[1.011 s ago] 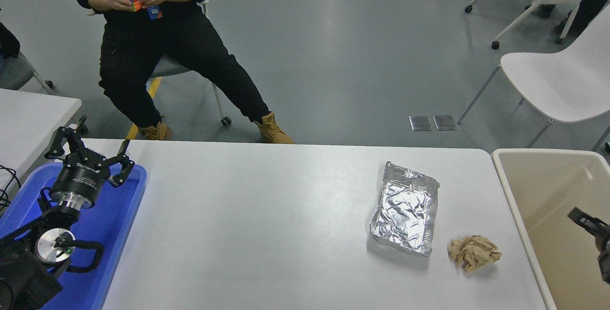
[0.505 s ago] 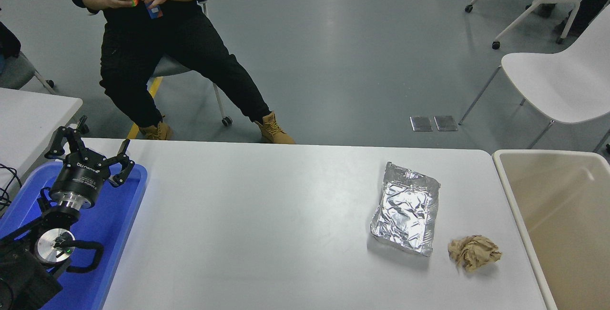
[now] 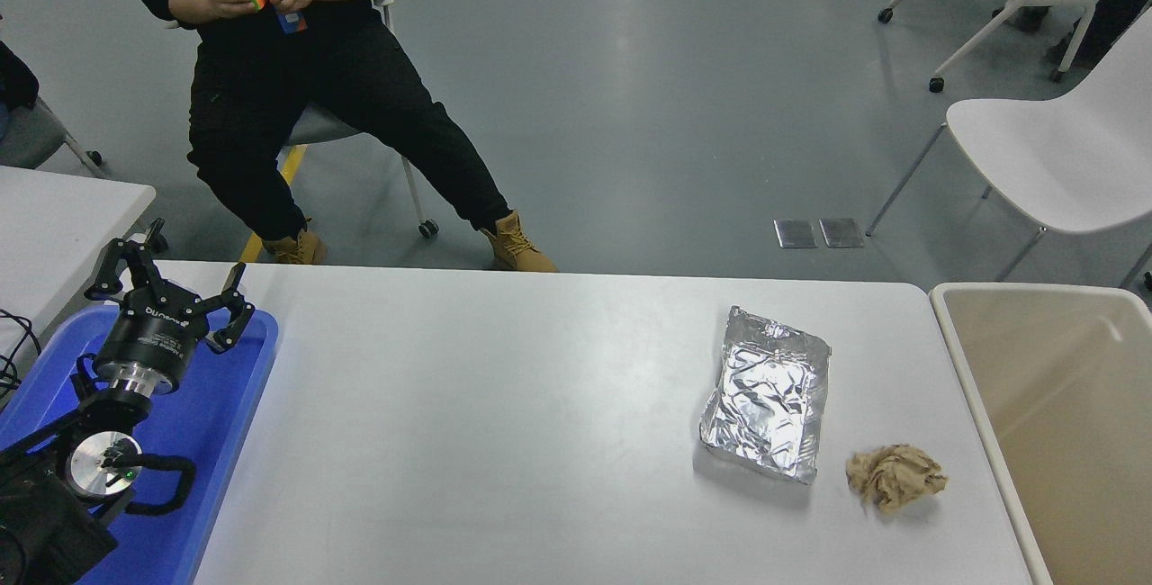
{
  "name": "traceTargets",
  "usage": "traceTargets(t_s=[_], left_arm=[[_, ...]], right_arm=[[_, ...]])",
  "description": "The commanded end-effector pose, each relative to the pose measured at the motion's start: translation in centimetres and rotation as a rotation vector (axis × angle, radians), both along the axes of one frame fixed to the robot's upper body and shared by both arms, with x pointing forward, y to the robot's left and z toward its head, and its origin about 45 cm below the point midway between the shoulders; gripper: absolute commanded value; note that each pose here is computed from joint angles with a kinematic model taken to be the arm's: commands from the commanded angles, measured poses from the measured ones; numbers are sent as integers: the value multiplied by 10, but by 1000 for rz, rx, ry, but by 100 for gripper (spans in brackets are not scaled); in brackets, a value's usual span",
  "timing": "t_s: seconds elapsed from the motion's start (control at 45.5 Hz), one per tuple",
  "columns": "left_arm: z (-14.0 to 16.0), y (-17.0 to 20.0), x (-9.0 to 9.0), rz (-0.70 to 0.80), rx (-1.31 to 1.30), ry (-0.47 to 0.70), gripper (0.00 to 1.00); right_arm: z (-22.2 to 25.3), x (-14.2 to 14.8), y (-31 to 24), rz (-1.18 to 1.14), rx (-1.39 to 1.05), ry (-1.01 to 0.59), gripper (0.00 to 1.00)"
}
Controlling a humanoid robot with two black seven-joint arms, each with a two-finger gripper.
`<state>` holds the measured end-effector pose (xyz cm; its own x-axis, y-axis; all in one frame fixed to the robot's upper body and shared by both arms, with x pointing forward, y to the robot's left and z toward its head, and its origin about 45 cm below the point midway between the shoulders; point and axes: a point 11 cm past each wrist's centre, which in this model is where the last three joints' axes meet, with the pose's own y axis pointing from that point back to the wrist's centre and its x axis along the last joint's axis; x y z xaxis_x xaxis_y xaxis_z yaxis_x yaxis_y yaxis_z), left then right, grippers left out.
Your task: Clean the table surface
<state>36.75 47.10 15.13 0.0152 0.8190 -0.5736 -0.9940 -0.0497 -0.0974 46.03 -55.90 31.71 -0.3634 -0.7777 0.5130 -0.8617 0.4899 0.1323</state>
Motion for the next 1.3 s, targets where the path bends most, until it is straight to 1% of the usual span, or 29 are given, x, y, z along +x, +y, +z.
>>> traceTargets(t_s=[0.0,0.176,0.308,0.703,0.813,0.967,1.121,1.275], left_arm=[[0,0,0,0,0,0,100],[0,0,0,-1,0,1,100],[0,0,0,0,0,0,100],[0,0,0,0,0,0,100],[0,0,0,0,0,0,100],[0,0,0,0,0,0,100],[0,0,0,0,0,0,100],[0,0,0,0,0,0,100]], right_arm=[[48,35,46,143,95,-132,98],[67,51,93,305,129,-158,98],[76,57,120,388,157,-179,98],[101,60,139,436,322,-368,98],[92,56,139,431,394,-393,98],[58,47,140,421,481,-378,98],[4,33,148,422,540,-303,98],[-44,17,153,407,577,-290,98]])
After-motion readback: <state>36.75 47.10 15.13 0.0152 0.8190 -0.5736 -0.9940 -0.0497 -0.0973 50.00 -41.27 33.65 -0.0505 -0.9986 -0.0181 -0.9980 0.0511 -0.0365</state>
